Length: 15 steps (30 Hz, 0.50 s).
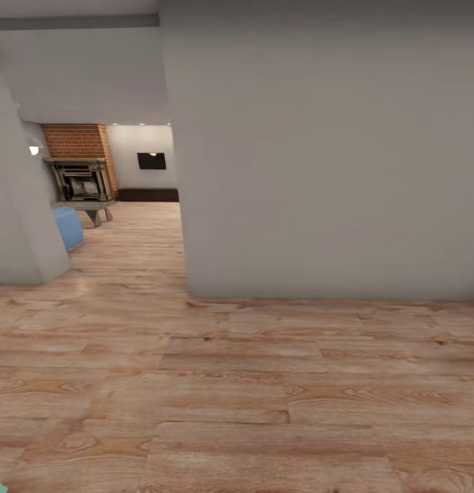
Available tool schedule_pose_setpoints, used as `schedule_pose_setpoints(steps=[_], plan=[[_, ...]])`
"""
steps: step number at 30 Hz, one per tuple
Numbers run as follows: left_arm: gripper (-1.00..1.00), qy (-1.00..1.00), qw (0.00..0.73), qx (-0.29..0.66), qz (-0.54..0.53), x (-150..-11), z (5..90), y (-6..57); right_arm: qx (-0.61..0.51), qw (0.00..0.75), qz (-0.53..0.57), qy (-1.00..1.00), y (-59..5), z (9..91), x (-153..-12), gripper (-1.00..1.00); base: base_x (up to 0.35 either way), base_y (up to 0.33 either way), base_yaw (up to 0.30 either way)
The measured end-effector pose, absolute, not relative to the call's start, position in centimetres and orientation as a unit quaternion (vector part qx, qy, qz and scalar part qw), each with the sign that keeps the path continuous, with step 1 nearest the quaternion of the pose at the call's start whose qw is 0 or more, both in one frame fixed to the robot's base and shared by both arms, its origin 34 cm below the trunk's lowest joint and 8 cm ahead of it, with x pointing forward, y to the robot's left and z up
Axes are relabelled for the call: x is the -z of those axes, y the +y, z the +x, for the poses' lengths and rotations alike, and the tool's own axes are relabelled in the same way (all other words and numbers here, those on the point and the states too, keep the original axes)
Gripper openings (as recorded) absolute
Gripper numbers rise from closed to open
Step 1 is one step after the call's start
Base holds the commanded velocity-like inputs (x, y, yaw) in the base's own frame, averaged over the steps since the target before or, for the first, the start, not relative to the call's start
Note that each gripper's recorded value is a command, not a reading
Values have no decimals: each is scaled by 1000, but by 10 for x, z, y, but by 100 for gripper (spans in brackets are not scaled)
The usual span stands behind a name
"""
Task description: Move the two storage containers from the living room to the garage. In the garage, place one container on the floor and stack the other container on top of it (either order is fine).
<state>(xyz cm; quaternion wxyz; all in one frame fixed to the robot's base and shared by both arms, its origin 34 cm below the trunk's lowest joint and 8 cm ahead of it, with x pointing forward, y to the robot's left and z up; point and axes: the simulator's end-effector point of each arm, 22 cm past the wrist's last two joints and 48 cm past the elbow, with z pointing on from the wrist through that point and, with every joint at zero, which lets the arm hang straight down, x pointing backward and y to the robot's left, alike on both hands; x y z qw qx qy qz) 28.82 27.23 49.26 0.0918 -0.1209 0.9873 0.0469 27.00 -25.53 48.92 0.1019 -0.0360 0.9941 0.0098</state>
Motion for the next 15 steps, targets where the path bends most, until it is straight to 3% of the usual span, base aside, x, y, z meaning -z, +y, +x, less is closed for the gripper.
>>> schedule_pose_setpoints(steps=[15], plan=[[100,987,92,-47,-121,-493,288,272,-9,104,-30,994,-257,271,-489,100,318,0,0]])
